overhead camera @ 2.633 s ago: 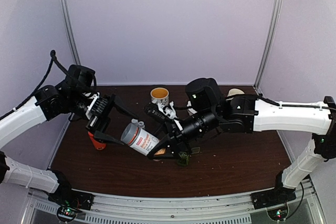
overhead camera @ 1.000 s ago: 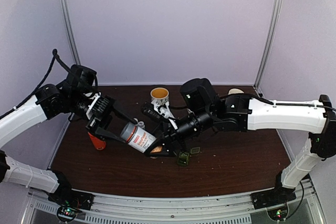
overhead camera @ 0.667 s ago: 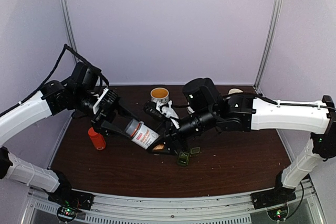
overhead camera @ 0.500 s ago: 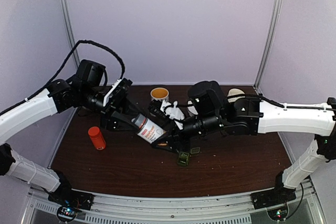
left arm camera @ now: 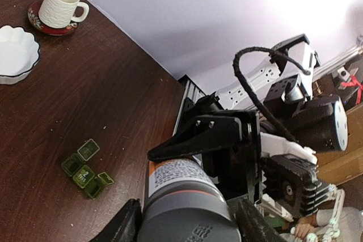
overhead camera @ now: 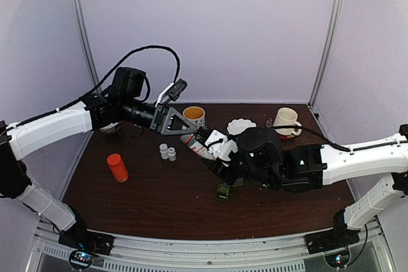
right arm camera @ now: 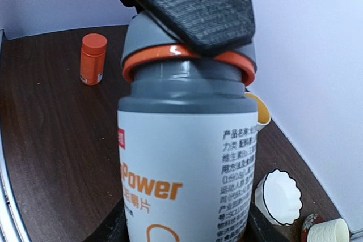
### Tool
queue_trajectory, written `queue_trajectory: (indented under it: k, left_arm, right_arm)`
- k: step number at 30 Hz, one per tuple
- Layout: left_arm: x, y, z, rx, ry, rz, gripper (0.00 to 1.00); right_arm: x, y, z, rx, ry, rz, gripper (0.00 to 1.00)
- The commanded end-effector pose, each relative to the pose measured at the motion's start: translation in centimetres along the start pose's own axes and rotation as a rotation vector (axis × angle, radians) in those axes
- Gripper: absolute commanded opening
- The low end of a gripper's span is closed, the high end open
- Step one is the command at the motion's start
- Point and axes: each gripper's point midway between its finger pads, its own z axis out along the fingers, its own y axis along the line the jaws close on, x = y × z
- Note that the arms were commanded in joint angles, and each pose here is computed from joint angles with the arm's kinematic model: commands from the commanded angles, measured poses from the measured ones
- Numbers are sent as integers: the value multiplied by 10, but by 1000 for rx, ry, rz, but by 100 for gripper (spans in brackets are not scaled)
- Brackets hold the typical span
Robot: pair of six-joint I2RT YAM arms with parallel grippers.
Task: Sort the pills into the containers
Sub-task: Unscrew the lid of the pill bottle from the pill bottle.
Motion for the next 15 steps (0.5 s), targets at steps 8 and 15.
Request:
queue_trajectory:
  k: [8,15]
  left_arm:
    - [-13,-7,-2,51,-75,-191,21]
    - [-31,-4,-34,13,-216,-170,21]
  right_arm:
    - [-2,-35,-1,179,7,16,2]
    - [4,-39,-8,195,-25,56,2]
